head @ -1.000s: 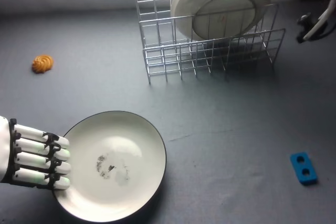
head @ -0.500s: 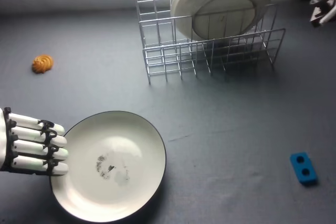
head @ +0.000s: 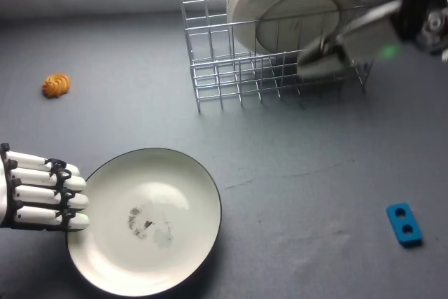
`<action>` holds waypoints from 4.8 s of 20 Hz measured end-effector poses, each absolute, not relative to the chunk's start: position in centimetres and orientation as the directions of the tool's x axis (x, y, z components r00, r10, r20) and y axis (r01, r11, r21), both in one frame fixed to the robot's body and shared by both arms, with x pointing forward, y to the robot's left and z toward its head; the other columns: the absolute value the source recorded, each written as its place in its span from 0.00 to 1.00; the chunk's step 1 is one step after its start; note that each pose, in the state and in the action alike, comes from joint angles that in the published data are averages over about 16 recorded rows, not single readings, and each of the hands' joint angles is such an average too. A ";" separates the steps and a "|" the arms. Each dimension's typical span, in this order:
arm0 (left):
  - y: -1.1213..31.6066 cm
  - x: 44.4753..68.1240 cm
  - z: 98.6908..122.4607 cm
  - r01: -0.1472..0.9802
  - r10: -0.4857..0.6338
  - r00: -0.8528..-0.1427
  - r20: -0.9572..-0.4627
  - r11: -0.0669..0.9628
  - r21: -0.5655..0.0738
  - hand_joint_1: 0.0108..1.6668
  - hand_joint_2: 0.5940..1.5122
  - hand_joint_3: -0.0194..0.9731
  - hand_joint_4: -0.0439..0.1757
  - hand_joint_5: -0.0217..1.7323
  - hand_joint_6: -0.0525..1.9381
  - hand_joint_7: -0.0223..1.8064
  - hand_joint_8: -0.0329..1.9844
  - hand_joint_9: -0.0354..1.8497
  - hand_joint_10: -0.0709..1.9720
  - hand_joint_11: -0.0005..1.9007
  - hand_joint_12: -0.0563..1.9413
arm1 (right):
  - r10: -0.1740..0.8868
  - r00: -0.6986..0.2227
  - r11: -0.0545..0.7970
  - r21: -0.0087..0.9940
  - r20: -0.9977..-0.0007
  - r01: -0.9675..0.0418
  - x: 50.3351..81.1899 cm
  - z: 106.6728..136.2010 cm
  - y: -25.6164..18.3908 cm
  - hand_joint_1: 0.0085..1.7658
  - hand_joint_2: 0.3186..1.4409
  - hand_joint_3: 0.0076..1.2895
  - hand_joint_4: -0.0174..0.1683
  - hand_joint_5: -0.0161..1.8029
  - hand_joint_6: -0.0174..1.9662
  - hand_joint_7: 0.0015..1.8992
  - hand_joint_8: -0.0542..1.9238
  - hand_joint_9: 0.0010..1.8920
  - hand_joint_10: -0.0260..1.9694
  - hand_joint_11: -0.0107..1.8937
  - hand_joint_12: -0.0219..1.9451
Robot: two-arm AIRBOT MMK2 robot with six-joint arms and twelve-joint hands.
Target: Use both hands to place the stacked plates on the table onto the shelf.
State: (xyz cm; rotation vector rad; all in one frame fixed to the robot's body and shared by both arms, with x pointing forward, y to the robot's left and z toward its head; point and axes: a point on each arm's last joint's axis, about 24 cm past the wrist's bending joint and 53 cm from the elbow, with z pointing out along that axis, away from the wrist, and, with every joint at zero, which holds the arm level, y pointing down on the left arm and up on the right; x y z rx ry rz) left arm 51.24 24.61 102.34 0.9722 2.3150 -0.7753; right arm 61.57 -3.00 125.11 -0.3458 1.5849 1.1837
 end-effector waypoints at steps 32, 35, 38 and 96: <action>23.7 47.4 98.7 0.647 0.406 -0.741 -0.534 0.644 -0.409 0.01 0.59 0.04 0.18 0.02 0.02 0.01 0.01 0.01 0.01 0.02 0.05 | -0.030 -0.371 0.389 0.331 -0.928 -0.860 50.8 110.1 5.7 0.64 0.43 0.01 0.11 0.02 0.01 0.01 0.04 0.01 0.02 0.01 0.02; 23.7 47.3 98.6 0.641 0.401 -0.746 -0.531 0.650 -0.409 0.01 0.59 0.04 0.18 0.02 0.02 0.01 0.01 0.01 0.01 0.02 0.05 | -0.042 -0.375 0.379 0.332 -0.926 -0.863 50.6 109.0 6.5 0.64 0.43 0.01 0.11 0.02 0.01 0.01 0.04 0.01 0.02 0.01 0.02; 23.8 47.3 98.6 0.635 0.398 -0.750 -0.528 0.655 -0.409 0.01 0.59 0.04 0.18 0.02 0.02 0.01 0.01 0.01 0.01 0.02 0.05 | -0.048 -0.378 0.369 0.335 -0.925 -0.867 50.4 108.1 7.5 0.64 0.44 0.01 0.11 0.02 0.02 0.01 0.04 0.01 0.02 0.01 0.02; 25.8 57.6 108.7 0.565 0.117 -0.656 -0.746 0.731 -0.382 0.01 0.59 0.04 0.22 0.05 0.03 0.04 0.02 0.03 0.04 0.01 0.03 | 0.080 -0.435 0.408 0.428 -0.897 -0.807 53.4 112.4 5.3 0.67 0.59 0.01 0.23 0.52 0.44 0.56 0.40 0.71 0.01 0.51 0.54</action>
